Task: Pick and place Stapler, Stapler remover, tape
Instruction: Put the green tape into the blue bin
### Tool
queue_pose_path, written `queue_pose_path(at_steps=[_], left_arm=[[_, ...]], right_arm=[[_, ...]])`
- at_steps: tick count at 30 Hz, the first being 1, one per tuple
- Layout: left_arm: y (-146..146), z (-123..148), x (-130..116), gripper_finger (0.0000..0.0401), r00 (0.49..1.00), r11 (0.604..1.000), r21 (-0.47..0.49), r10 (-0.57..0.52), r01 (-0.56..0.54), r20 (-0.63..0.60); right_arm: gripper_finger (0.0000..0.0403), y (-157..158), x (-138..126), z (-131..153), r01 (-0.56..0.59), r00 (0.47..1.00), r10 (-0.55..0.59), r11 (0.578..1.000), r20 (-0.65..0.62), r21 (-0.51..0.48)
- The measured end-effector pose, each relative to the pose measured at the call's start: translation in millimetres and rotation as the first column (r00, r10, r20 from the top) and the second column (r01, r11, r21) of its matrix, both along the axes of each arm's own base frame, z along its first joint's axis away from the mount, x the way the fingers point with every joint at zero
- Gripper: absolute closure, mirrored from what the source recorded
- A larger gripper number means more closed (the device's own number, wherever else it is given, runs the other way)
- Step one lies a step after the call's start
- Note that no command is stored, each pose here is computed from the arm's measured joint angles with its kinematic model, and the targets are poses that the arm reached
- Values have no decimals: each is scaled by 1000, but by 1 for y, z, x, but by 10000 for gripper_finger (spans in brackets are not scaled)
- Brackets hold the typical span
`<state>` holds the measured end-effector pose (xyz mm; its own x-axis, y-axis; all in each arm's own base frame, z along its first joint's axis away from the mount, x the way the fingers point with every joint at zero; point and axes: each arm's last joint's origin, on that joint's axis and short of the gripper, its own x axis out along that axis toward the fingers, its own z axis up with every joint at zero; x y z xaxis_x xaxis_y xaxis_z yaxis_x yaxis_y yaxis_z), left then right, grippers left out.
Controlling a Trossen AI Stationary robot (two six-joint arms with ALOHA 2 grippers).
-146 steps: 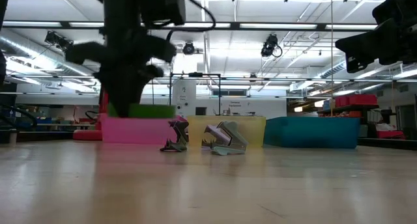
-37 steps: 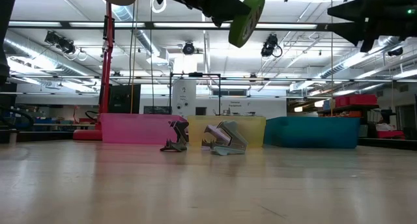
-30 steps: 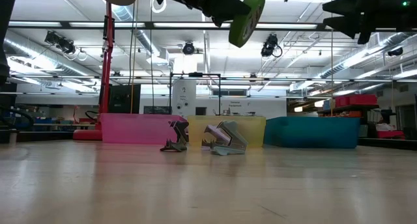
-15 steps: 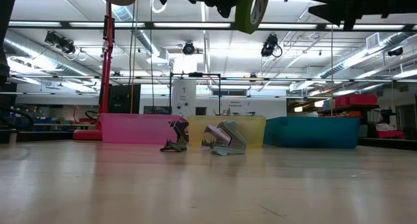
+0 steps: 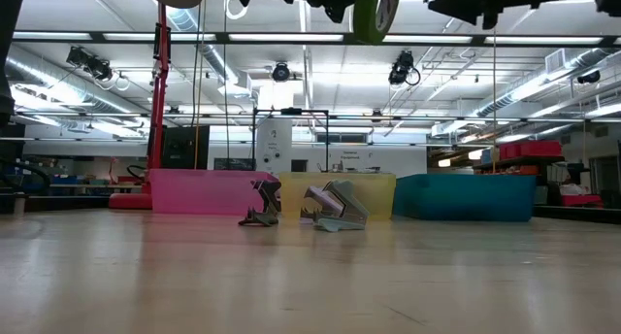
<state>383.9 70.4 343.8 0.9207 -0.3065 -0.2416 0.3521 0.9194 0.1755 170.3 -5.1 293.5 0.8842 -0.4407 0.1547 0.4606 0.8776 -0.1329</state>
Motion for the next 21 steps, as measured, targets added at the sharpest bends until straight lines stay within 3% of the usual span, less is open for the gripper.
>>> queue_pose_path(at_steps=[21], left_arm=[[-1,1,0,303,1000,1000,-3,-22,22,7]], right_arm=[[128,-24,44,2,4,999,-5,1000,-35,-28]])
